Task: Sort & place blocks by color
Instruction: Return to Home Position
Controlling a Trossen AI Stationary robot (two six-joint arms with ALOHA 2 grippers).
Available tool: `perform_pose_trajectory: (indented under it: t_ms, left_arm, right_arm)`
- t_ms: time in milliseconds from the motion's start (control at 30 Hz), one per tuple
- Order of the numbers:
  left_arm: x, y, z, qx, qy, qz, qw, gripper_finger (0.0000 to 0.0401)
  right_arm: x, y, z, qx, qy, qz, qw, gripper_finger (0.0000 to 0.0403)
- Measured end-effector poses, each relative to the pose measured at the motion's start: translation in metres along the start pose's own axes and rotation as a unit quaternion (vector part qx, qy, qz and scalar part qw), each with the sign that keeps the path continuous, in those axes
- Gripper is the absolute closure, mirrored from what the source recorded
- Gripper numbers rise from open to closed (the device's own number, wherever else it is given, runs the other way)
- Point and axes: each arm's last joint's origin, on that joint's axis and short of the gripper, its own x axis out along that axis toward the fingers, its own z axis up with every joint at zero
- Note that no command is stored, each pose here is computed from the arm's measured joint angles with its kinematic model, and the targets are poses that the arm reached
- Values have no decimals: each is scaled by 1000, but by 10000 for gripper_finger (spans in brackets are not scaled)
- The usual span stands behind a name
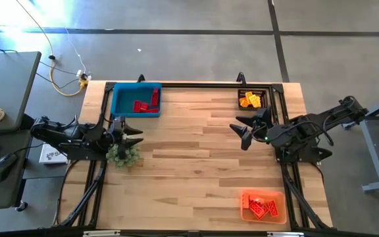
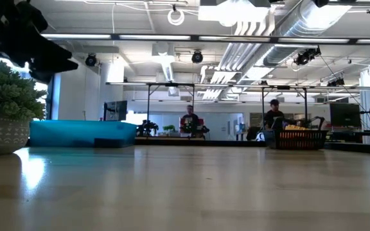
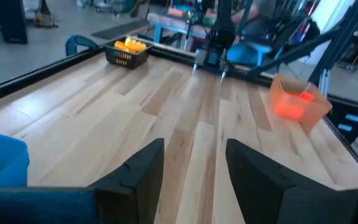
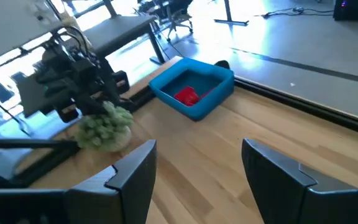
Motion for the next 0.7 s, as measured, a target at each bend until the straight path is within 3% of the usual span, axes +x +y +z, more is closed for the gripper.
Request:
perform_pose_trajectory:
  t_ms: [200,433,700]
  left_arm:
    - [0,2,-3,-1,-28,7,1000,240]
    - [1,5,-6,28,-17,33,999,240]
    - [1,7,-5,12,-20,48,999,240]
  right_arm:
    - [-9,-13,0,-18,24,-8,1000,183]
    - [-43,-47,18,-40,9,3,999,183]
    - [-71,-72,32,-62,-20,83,994,204]
